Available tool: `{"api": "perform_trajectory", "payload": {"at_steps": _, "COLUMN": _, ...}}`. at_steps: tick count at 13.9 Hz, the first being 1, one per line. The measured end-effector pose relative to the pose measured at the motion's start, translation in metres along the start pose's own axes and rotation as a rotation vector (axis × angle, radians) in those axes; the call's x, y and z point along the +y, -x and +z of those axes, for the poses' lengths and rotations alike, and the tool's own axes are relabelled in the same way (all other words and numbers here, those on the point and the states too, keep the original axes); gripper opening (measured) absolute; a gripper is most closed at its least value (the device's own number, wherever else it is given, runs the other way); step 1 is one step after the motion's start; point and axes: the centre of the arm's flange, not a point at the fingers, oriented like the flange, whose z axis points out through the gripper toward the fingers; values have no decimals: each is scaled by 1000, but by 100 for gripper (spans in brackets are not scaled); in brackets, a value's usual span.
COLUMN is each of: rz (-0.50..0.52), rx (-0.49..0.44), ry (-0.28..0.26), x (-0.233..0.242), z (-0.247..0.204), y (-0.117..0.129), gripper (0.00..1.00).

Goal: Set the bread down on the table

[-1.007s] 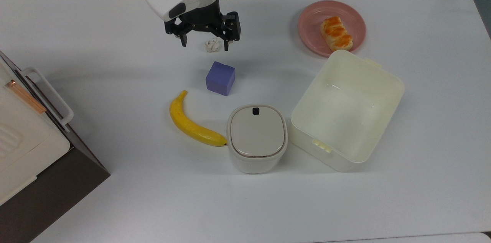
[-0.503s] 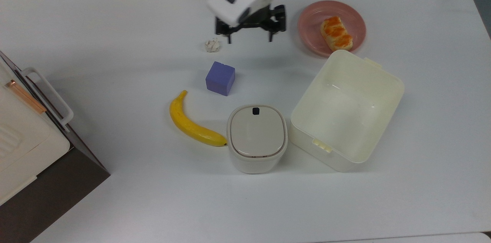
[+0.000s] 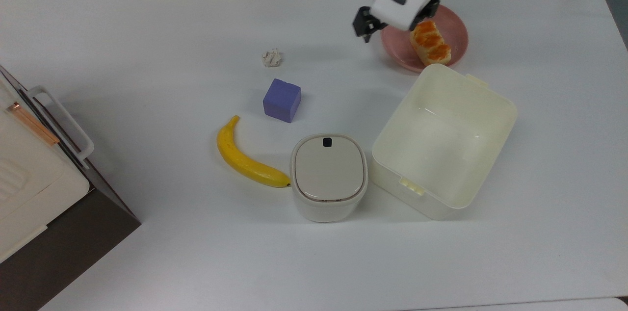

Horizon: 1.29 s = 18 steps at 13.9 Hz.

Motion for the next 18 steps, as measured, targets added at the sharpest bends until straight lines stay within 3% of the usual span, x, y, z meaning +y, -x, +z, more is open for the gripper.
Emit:
{"api": "perform_trajectory", "payload": {"at_steps": 3, "rz": -41, "rx": 10, "ry": 17, "x": -60, "z": 21, "y": 2, "gripper": 100}}
{"api": "perform_trajectory", "payload": {"at_steps": 8, "rz": -15, "rx": 35, "ry": 56, "x": -117, "z": 66, "y": -6, "gripper": 100}}
{"api": "perform_trajectory", "payload": {"at_steps": 16, "rz": 15, "rx": 5, "ry": 94, "x": -136, "z": 104, "y": -10, "gripper": 96}}
{"api": "perform_trajectory", "payload": {"at_steps": 17, "rz": 16, "rx": -1, "ry": 101, "x": -137, "z": 110, "y": -11, "gripper": 83}}
{"api": "perform_trajectory", "payload": {"at_steps": 18, "rz": 16, "rx": -7, "ry": 107, "x": -138, "z": 116, "y": -13, "gripper": 78}}
